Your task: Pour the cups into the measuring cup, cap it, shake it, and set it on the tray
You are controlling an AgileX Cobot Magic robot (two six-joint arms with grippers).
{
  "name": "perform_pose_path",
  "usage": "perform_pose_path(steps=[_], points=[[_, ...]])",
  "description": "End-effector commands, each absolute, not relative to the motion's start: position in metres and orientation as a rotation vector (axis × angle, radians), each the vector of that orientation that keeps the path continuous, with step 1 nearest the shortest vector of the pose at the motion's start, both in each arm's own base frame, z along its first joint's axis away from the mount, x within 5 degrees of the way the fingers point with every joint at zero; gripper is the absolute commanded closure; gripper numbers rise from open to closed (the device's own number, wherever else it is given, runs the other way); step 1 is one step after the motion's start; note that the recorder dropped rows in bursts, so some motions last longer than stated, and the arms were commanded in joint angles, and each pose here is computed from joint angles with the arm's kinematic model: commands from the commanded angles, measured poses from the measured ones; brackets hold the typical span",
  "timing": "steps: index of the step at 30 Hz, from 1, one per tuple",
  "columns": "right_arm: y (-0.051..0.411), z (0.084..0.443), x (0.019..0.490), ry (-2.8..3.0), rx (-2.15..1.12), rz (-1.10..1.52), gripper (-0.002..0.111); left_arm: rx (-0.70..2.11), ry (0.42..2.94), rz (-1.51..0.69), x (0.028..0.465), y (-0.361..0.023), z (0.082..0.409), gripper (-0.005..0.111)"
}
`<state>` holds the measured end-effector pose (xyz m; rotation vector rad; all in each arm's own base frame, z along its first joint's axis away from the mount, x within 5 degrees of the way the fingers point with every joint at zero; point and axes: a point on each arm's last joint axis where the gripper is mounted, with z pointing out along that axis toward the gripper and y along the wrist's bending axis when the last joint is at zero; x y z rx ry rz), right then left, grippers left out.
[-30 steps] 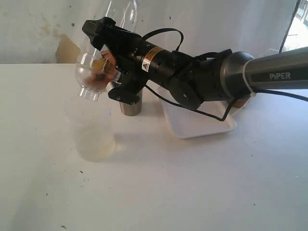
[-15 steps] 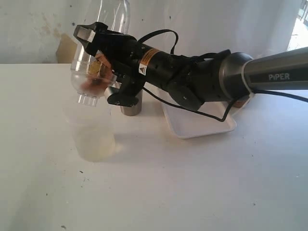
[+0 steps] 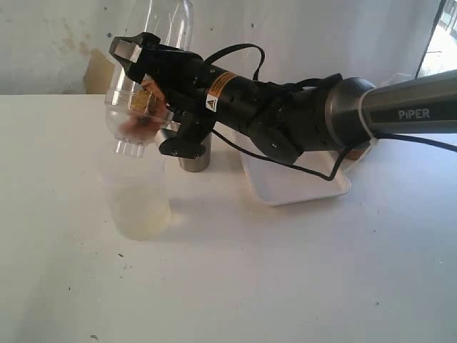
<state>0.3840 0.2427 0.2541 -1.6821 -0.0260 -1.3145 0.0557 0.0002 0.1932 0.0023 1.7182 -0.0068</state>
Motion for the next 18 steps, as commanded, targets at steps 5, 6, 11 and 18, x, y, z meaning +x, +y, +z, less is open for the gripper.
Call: perform_pose_path(steps=[5, 6, 11, 18], points=[[0.2423, 0.2692, 0.3823, -0.030, -1.601, -1.351, 0.108, 0.002, 1.716, -0.009, 0.0555, 0.0001, 0.1921, 0.107], [0.2423, 0.2692, 0.3823, -0.030, -1.601, -1.351, 0.108, 0.002, 1.716, -0.009, 0.0555, 0.0001, 0.1921, 0.107], [0.2423, 0.2686, 0.3825, -0.028, -1.609, -1.349, 0.108, 0.002, 1.716, -0.009, 0.0555, 0.0001, 0.1921, 0.107], [0.2422, 0.2684, 0.3826, -0.028, -1.611, -1.349, 0.108, 0.002, 1.716, -0.009, 0.0555, 0.0001, 0.1921, 0.107]])
